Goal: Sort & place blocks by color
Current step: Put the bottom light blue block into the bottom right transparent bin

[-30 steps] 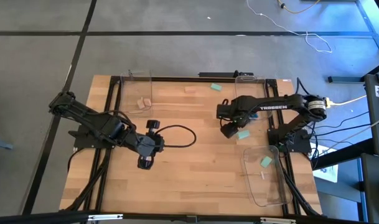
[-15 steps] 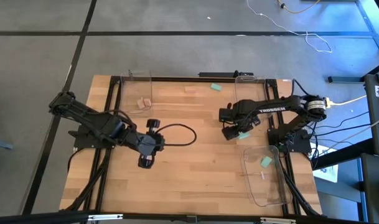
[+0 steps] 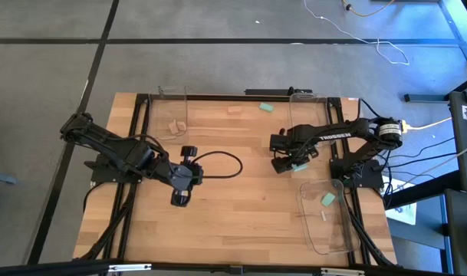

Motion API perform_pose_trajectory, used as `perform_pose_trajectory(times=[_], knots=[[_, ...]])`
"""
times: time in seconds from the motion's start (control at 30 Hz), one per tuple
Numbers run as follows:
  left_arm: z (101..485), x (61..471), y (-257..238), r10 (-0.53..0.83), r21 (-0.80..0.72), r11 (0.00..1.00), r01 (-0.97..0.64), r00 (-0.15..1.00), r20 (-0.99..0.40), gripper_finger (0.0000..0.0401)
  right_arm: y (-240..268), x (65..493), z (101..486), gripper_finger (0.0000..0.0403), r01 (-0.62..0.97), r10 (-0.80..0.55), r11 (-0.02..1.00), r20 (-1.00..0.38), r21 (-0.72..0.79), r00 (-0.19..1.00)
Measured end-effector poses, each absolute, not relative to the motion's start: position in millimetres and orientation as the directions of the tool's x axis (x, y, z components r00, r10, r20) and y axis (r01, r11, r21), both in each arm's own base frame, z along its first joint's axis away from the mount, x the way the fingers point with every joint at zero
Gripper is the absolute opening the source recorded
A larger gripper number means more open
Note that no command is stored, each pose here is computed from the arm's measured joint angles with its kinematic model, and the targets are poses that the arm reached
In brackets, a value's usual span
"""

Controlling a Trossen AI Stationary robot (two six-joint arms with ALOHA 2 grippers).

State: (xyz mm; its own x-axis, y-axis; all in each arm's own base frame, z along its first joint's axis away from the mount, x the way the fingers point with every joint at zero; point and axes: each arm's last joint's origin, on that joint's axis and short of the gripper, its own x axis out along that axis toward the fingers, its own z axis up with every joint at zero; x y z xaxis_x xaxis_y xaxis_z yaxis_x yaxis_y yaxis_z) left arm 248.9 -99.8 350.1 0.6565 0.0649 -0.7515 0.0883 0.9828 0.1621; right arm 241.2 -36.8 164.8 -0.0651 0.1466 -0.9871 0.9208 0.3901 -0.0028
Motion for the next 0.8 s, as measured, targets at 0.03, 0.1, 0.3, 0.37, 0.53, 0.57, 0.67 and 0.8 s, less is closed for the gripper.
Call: perform_pose_trajectory(times=[0.03, 0.1, 0.3, 0.37, 0.53, 0.57, 0.67, 0.8], knots=[[350, 249, -100, 0.065, 0.162, 0.983, 0.088, 0.656, -0.752, 0.0072, -37, 241, 165, 0.0186, 0.921, 0.146, 0.39, -0.987, -0.002, -0.064], [350, 249, -100, 0.065, 0.162, 0.983, 0.088, 0.656, -0.752, 0.0072, -37, 242, 164, 0.0186, 0.921, 0.146, 0.389, -0.987, 0.0, -0.061], [350, 249, -100, 0.065, 0.162, 0.983, 0.088, 0.656, -0.752, 0.0072, -38, 245, 156, 0.0186, 0.919, 0.153, 0.394, -0.983, -0.032, -0.1], [350, 249, -100, 0.064, 0.162, 0.983, 0.089, 0.656, -0.752, 0.0072, -38, 246, 154, 0.0186, 0.918, 0.153, 0.396, -0.983, -0.033, -0.101], [350, 249, -100, 0.063, 0.161, 0.983, 0.09, 0.656, -0.752, 0.0072, -38, 252, 156, 0.0186, 0.905, 0.15, 0.425, -0.986, 0.003, -0.067], [350, 249, -100, 0.063, 0.161, 0.983, 0.09, 0.656, -0.752, 0.0072, -38, 255, 158, 0.0186, 0.9, 0.148, 0.435, -0.988, 0.019, -0.051], [350, 249, -100, 0.063, 0.161, 0.983, 0.091, 0.656, -0.753, 0.0072, -37, 263, 162, 0.0186, 0.88, 0.139, 0.472, -0.99, 0.059, -0.008], [350, 249, -100, 0.062, 0.16, 0.983, 0.091, 0.655, -0.753, 0.0072, -36, 277, 167, 0.0186, 0.826, 0.12, 0.543, -0.987, 0.152, 0.103]])
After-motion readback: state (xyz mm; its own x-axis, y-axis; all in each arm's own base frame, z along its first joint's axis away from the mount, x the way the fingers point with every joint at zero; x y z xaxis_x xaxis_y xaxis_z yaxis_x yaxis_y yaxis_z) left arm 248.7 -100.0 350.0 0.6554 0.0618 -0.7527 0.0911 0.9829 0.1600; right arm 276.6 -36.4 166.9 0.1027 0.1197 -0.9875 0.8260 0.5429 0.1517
